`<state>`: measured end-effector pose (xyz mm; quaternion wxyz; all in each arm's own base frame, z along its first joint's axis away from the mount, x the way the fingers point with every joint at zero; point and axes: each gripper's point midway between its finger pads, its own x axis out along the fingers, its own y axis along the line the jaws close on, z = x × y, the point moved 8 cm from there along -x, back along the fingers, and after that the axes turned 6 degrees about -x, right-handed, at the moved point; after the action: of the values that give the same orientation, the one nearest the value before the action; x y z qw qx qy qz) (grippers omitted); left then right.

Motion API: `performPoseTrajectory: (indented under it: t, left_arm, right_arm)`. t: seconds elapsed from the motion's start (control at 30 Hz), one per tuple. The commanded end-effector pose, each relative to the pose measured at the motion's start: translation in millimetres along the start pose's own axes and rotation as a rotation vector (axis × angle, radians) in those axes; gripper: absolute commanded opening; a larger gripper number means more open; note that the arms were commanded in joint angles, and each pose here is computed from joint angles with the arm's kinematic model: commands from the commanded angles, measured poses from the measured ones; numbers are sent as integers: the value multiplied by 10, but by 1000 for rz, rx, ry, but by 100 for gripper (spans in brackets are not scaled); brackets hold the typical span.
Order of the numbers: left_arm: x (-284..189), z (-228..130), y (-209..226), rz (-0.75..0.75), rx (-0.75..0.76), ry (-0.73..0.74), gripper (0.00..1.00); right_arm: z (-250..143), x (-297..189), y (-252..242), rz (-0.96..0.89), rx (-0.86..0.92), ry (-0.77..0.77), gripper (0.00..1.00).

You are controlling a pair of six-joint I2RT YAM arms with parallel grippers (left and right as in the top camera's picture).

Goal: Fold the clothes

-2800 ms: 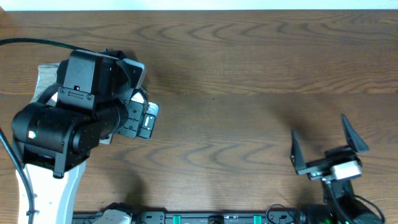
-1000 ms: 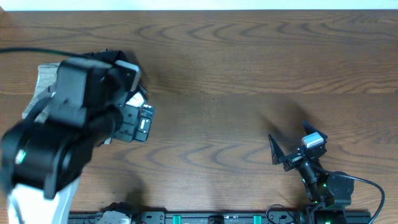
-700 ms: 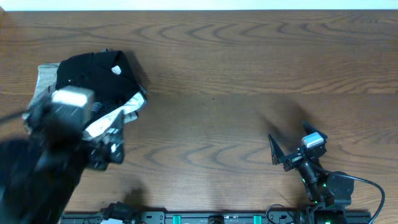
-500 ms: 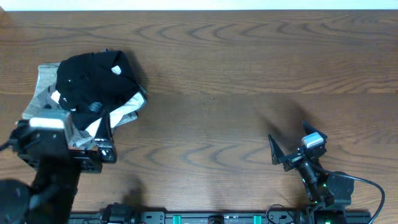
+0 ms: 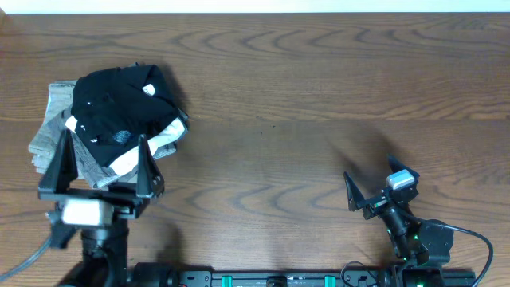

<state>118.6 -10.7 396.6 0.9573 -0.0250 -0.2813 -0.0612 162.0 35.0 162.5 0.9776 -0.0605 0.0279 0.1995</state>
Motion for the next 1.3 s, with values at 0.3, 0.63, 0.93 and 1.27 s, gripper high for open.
performPoseTrajectory:
  t: [0.3,0.63,0.93,1.27]
  left_arm:
    - [-524,41,-24,-13,69,-461,98]
    - [-636,-375,14,5,60,-422,98]
    - [-574,-898,69,25,38,-197,98]
    - [-659,-1827,138,67,-31,372,98]
  right_arm:
    - [-13,7,32,23,12,6,99]
    - [-13,7,32,23,12,6,99]
    - [-13,7,32,23,12,6,99]
    - [-12,7,32,23,12,6,99]
